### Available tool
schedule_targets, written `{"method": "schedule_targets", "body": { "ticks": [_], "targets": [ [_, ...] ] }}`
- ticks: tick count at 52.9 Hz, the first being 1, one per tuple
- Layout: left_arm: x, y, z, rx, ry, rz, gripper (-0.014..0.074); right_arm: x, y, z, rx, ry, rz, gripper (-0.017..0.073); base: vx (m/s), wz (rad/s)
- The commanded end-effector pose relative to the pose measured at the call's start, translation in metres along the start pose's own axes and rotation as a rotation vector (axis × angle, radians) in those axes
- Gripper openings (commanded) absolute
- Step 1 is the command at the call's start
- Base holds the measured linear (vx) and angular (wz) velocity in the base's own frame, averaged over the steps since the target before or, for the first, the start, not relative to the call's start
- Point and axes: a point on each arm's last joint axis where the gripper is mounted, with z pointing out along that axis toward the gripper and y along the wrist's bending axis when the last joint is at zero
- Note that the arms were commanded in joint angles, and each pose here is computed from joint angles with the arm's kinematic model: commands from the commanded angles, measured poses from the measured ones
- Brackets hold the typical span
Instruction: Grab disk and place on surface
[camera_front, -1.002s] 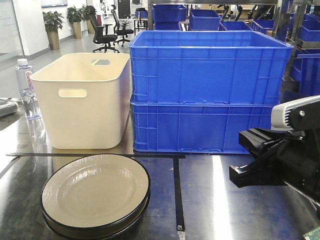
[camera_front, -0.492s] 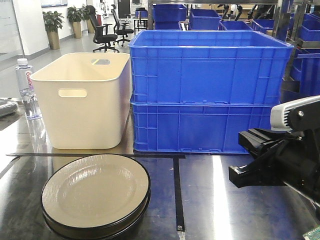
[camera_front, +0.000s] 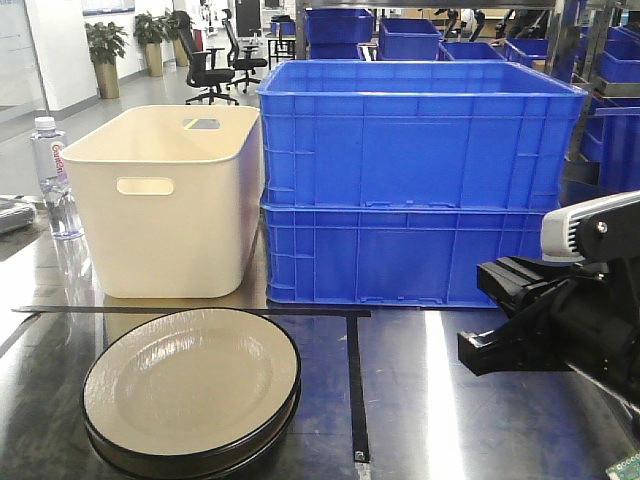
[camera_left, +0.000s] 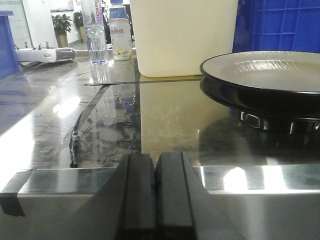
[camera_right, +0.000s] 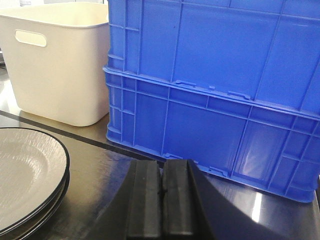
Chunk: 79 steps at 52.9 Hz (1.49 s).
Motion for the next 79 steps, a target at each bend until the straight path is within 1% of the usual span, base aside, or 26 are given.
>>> {"method": "schedule_targets", "body": {
  "ticks": [1,18,21,25,28,31,33,35,36,39,45,46,47,49,50,51,52,53,55,56,57,58,61,64,70,79],
  "targets": [
    [-0.004,0.0,-0.001,0.007,-0.09,-0.004,-0.0002,-0.014,-0.001,-0.006,-0.005,-0.05,-0.01,-0.0012,0.0,0.0],
    [-0.004,0.0,-0.001,0.007,-0.09,-0.004,-0.0002,-0.014,-0.001,-0.006,-0.005,-0.05,-0.01,-0.0012,0.0,0.0],
    [-0.004,0.0,-0.001,0.007,-0.09,-0.004,-0.0002,-0.014,-0.001,-0.006,-0.009,-0.05,0.003,-0.0012,0.0,0.0],
    [-0.004,0.0,-0.001,0.007,-0.09,-0.004,-0.0002,-0.014,0.005,-0.005,-0.072,-0.052,0.069,-0.0012,0.0,0.0],
    [-0.004,0.0,-0.001,0.007,-0.09,-0.004,-0.0002,-0.015,0.011,-0.005,-0.142,-0.057,0.092,-0.0012,0.0,0.0],
    [-0.004,0.0,-0.001,0.007,-0.09,-0.004,-0.0002,-0.016,0.018,-0.006,-0.221,-0.069,0.062,-0.0012,0.0,0.0],
    [-0.004,0.0,-0.001,0.007,-0.09,-0.004,-0.0002,-0.016,0.023,-0.007,-0.276,-0.075,0.02,-0.0012,0.0,0.0],
    [-0.004,0.0,-0.001,0.007,-0.09,-0.004,-0.0002,-0.015,0.028,-0.009,-0.324,-0.076,-0.043,-0.0012,0.0,0.0],
    [-0.004,0.0,-0.001,0.007,-0.09,-0.004,-0.0002,-0.014,0.03,-0.01,-0.354,-0.07,-0.056,-0.0012,0.0,0.0],
    [-0.004,0.0,-0.001,0.007,-0.09,-0.004,-0.0002,-0.011,0.032,-0.01,-0.37,-0.038,-0.056,-0.0012,0.0,0.0],
    [-0.004,0.0,-0.001,0.007,-0.09,-0.004,-0.0002,-0.007,0.026,-0.009,-0.303,0.028,0.035,-0.0012,0.0,0.0],
    [-0.004,0.0,-0.001,0.007,-0.09,-0.004,-0.0002,-0.006,0.025,-0.008,-0.289,0.033,0.017,-0.0012,0.0,0.0],
    [-0.004,0.0,-0.001,0.007,-0.09,-0.004,-0.0002,-0.006,0.023,-0.008,-0.276,0.04,0.049,-0.0012,0.0,0.0],
    [-0.004,0.0,-0.001,0.007,-0.09,-0.004,-0.0002,-0.005,0.021,-0.008,-0.251,0.053,0.049,-0.0012,0.0,0.0],
    [-0.004,0.0,-0.001,0.007,-0.09,-0.004,-0.0002,-0.004,0.02,-0.007,-0.241,0.057,0.021,-0.0012,0.0,0.0],
    [-0.004,0.0,-0.001,0.007,-0.09,-0.004,-0.0002,-0.004,0.02,-0.007,-0.234,0.065,0.043,-0.0012,0.0,0.0],
    [-0.004,0.0,-0.001,0.007,-0.09,-0.004,-0.0002,-0.003,0.019,-0.007,-0.225,0.068,0.016,-0.0012,0.0,0.0],
    [-0.004,0.0,-0.001,0.007,-0.09,-0.004,-0.0002,-0.003,0.018,-0.007,-0.218,0.074,0.036,-0.0012,0.0,0.0],
    [-0.004,0.0,-0.001,0.007,-0.09,-0.004,-0.0002,-0.002,0.017,-0.007,-0.202,0.083,0.029,-0.0012,0.0,0.0],
    [-0.004,0.0,-0.001,0.007,-0.09,-0.004,-0.0002,-0.002,0.016,-0.007,-0.194,0.084,0.007,-0.0012,0.0,0.0],
    [-0.004,0.0,-0.001,0.007,-0.09,-0.004,-0.0002,-0.002,0.015,-0.008,-0.185,0.087,0.023,-0.0012,0.0,0.0],
    [-0.004,0.0,-0.001,0.007,-0.09,-0.004,-0.0002,-0.003,0.014,-0.01,-0.178,0.085,0.003,-0.0012,0.0,0.0],
    [-0.004,0.0,-0.001,0.007,-0.09,-0.004,-0.0002,-0.005,0.012,-0.015,-0.16,0.085,0.015,-0.0012,0.0,0.0],
    [-0.004,0.0,-0.001,0.007,-0.09,-0.004,-0.0002,-0.01,0.007,-0.025,-0.134,0.061,-0.003,-0.0012,0.0,0.0],
    [-0.004,0.0,-0.001,0.007,-0.09,-0.004,-0.0002,-0.019,-0.009,-0.043,-0.061,0.007,0.049,-0.0012,0.0,0.0],
    [-0.004,0.0,-0.001,0.007,-0.09,-0.004,-0.0002,0.006,-0.031,-0.085,0.063,-0.12,0.056,-0.0012,0.0,0.0]
  ]
}}
